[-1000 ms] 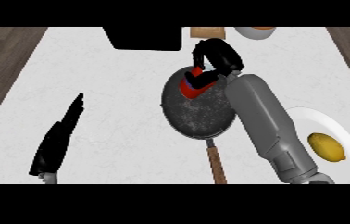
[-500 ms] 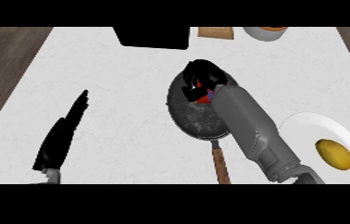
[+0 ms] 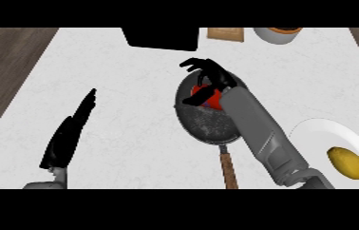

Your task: Pick the can from the plate and place it in the pan

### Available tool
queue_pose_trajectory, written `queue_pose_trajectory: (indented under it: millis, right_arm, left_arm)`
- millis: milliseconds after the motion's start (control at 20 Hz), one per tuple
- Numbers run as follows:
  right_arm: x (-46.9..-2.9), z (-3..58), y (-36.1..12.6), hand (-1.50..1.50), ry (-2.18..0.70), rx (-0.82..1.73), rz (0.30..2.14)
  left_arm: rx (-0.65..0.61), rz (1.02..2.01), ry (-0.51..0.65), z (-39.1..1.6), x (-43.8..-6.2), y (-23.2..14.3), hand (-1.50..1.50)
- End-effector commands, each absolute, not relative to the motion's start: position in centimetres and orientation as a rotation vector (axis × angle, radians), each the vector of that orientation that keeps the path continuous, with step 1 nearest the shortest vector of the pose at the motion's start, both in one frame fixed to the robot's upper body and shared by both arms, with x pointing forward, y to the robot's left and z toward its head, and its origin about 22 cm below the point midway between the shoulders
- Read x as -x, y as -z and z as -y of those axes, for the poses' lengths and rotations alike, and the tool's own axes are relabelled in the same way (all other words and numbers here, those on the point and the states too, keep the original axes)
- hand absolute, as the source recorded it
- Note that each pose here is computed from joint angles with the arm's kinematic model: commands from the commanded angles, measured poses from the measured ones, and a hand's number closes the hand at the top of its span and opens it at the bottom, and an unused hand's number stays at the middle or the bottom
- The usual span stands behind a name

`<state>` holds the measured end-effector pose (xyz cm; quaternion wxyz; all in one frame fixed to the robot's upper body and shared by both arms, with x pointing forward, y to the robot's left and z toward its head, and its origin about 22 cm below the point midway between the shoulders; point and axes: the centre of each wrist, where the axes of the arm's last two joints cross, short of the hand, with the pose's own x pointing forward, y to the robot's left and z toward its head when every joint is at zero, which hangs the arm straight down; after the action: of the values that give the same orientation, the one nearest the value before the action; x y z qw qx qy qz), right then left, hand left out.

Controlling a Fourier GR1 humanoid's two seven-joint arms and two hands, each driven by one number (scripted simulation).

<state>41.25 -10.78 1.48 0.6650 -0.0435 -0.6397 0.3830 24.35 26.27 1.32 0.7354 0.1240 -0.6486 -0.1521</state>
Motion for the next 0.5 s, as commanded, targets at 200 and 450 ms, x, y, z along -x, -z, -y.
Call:
queue_pose_trajectory:
  millis: [200,450]
  right_arm:
    - [-41.9,11.3,-1.9,-1.5,-0.467,0.096,1.567]
    - [-43.4,13.8,-3.7,-1.5,-0.247,0.183,1.571]
  left_arm:
    - [-0.288,1.423,0.302,-24.9,-24.7,-1.0,0.0]
    - [-0.288,1.414,0.282,-25.2,-24.4,-0.5,0.0]
